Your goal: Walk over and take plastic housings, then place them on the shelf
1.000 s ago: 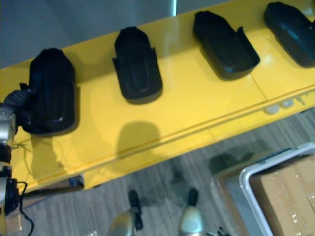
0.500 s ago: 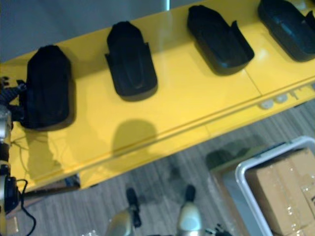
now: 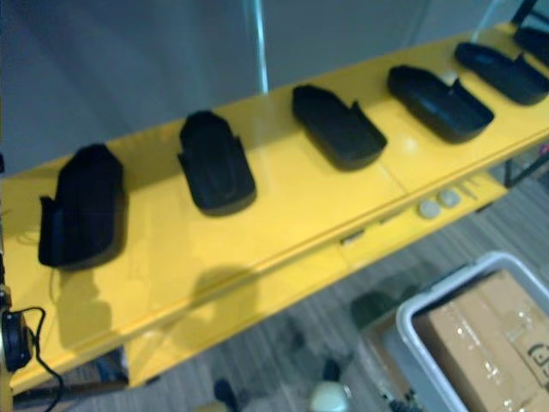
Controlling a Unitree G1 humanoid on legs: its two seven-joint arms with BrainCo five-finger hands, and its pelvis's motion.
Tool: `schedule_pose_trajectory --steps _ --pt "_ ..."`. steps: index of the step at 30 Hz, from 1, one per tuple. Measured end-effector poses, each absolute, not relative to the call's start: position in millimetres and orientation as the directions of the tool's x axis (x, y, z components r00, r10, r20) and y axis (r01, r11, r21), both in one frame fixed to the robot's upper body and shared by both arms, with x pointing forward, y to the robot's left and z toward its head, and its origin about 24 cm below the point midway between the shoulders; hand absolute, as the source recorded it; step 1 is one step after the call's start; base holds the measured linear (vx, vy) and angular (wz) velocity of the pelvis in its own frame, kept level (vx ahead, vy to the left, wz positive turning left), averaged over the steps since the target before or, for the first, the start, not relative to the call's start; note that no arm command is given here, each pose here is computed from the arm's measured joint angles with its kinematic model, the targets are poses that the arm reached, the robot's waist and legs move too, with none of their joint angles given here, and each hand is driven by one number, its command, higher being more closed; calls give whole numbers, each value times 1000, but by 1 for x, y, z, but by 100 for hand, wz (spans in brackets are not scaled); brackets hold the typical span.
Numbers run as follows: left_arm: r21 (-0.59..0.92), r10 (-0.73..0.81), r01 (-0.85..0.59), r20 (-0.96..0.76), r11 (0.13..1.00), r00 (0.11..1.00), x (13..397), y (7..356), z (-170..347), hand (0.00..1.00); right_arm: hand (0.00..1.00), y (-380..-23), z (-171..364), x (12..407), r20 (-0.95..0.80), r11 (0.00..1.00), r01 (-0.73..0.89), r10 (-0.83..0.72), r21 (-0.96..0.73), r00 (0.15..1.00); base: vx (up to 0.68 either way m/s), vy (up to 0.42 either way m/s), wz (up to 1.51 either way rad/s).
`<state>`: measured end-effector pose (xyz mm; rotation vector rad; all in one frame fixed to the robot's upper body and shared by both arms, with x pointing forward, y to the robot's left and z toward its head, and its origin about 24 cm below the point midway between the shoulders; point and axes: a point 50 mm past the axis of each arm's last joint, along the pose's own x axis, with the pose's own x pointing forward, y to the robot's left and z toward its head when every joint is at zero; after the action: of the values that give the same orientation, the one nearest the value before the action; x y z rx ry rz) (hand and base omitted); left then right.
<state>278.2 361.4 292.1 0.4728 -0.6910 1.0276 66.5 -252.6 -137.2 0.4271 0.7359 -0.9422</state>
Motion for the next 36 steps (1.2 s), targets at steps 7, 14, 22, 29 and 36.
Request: schedule_pose_trajectory --steps 7,14,22,29,36 --pt "-173 503 -753 832 635 233 226 302 266 0 0 -317 -18 109 -108 315 920 -932 232 346 -37 -15 -5" --pt "-176 377 -661 910 730 174 163 269 242 0 0 -310 121 123 560 421 806 -817 415 138 -55 -29 9" --pt "-246 372 -748 928 617 1 131 247 215 0 0 -283 173 157 743 614 661 -657 431 126 5 3 37" --pt "-164 629 -974 777 155 -31 121 291 155 0 0 -259 173 182 754 785 478 -573 393 320 12 -3 38" --pt "391 964 -916 195 91 180 91 323 -6 0 0 -224 161 241 694 953 227 -303 202 654 -5 3 19"
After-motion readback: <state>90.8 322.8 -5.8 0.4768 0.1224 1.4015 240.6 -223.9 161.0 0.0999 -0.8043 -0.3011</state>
